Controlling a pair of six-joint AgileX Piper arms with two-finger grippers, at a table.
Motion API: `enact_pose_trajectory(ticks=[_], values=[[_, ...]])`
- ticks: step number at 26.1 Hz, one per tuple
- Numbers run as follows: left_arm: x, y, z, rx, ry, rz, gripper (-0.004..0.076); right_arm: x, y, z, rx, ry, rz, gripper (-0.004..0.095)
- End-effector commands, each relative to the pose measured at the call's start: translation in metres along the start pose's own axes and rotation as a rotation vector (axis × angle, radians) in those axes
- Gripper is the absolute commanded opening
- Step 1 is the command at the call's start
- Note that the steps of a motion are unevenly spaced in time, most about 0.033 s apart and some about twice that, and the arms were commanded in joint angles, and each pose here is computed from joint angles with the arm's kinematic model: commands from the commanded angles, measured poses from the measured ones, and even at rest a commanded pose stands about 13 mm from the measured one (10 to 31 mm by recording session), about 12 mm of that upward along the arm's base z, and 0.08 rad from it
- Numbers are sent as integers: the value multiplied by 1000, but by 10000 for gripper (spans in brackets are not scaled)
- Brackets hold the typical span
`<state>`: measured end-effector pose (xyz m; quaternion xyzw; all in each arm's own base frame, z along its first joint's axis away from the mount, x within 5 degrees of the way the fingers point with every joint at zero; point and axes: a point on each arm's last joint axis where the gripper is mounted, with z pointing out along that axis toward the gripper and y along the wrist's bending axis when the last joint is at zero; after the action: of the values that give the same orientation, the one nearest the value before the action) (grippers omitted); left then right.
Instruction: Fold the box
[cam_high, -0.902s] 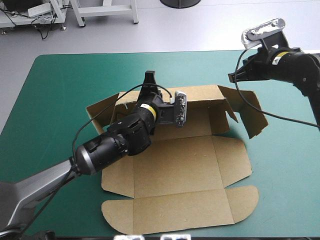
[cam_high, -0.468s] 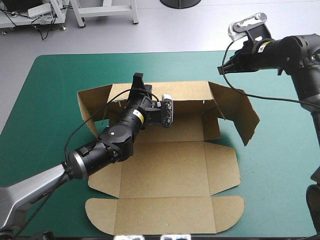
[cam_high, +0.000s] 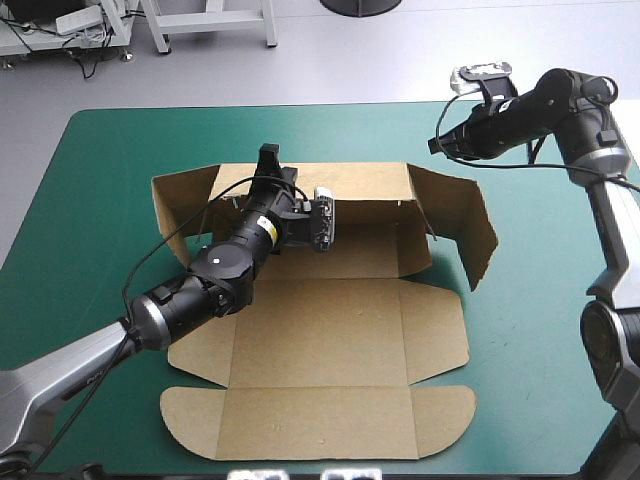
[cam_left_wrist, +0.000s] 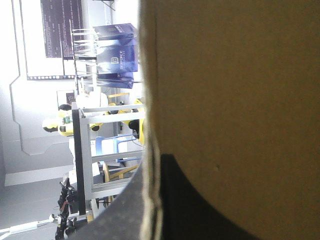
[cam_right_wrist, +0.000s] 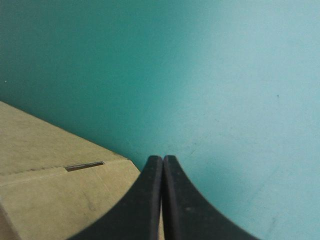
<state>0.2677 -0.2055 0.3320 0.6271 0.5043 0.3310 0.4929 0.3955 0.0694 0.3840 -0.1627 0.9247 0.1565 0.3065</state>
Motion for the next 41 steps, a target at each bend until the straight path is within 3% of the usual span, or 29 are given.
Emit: enact_pose_trajectory(ticks=[1,7,13,26,32,36,41], values=[[0,21,-11,-74,-39,-26,-9,-5,1,-8,-30,-29,-6,-20],[-2,17,-6,-69,-38,10,-9,1,7,16,-204,59,6,-20],[4,11,1,-61,50,-24,-9,2,2,11,-178,59,14,-20],[3,13,1,-75,36,-44,-9,33,11,-5,-202,103,-34,-20],[3,13,1,-78,35,-49,-9,52,16,4,-283,135,-66,-20],[3,13,1,-79,37,-73,-9,66,27,2,-385,77,-170,-20],[2,13,1,-77,29,-77,-9,99,30,-8,-231,-149,-273,-20]])
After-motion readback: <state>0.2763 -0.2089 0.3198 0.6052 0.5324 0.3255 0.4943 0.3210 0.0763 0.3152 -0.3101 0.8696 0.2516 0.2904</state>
